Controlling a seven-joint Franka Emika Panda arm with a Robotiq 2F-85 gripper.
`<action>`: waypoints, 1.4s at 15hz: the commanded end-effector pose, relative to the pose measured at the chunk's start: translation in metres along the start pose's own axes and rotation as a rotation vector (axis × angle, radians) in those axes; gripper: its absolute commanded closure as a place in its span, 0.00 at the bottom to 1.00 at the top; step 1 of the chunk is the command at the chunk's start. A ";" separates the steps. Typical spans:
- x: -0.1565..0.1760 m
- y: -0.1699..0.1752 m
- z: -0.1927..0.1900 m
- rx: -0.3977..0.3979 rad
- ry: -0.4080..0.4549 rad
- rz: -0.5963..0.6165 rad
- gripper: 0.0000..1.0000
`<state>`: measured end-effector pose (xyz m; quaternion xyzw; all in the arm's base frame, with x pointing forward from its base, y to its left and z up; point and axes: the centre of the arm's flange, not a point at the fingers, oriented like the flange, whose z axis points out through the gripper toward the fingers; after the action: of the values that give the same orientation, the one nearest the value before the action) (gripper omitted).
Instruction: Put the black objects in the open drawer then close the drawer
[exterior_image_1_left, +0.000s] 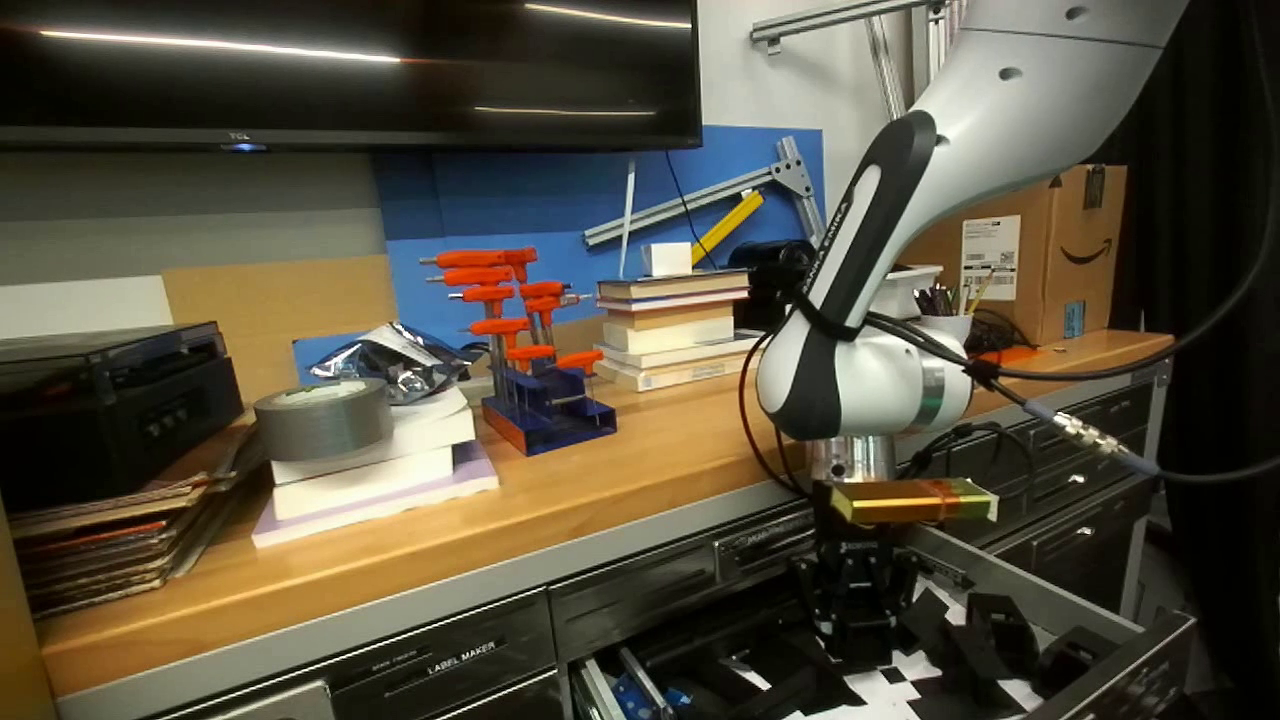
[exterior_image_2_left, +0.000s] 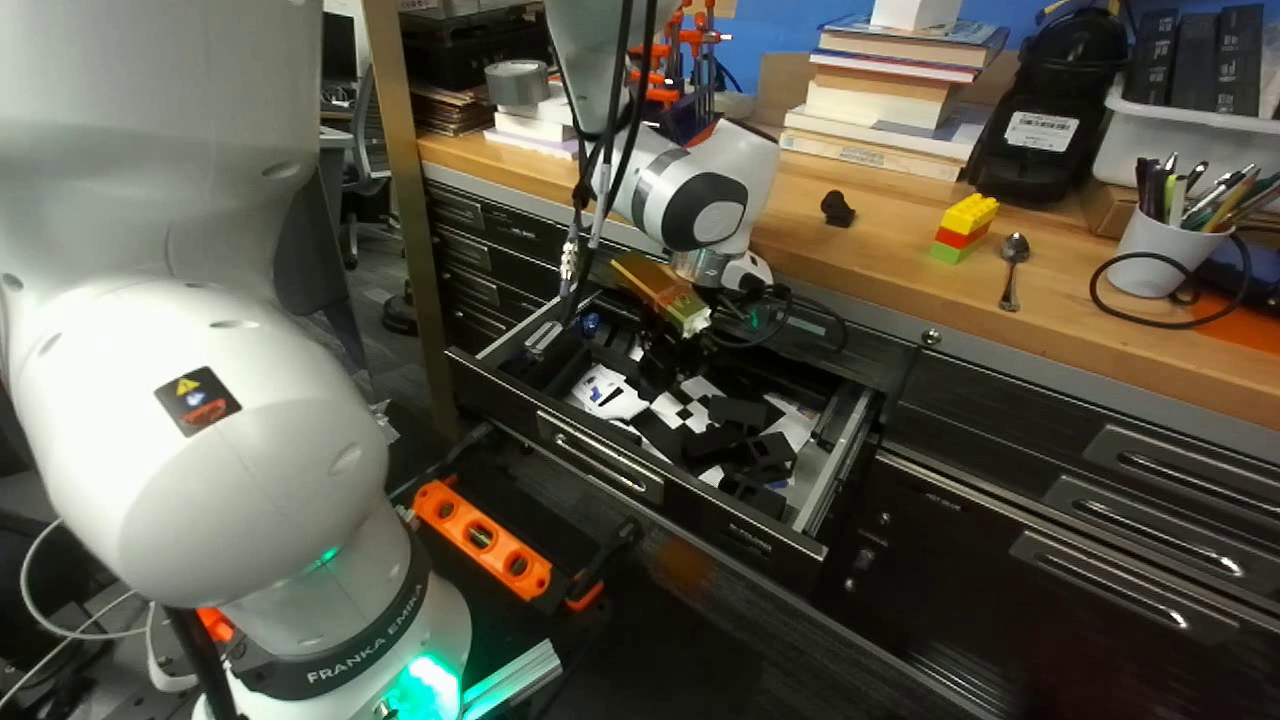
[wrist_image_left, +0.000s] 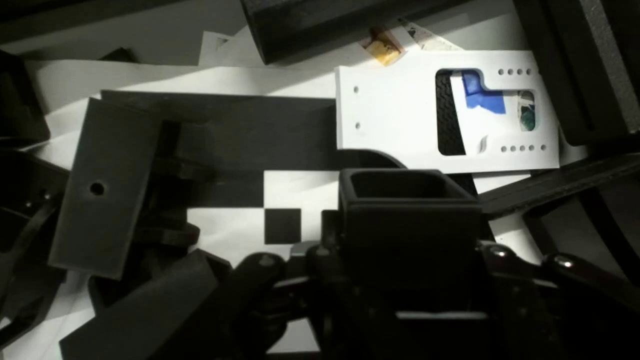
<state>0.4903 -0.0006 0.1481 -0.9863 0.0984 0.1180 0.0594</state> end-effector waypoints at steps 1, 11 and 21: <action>0.005 -0.005 0.001 0.013 0.036 0.014 0.16; -0.048 0.009 -0.054 0.011 0.287 0.055 0.00; -0.105 -0.005 -0.192 -0.095 0.640 0.080 0.00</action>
<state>0.4452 -0.0136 0.2980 -0.9817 0.1310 -0.1380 -0.0018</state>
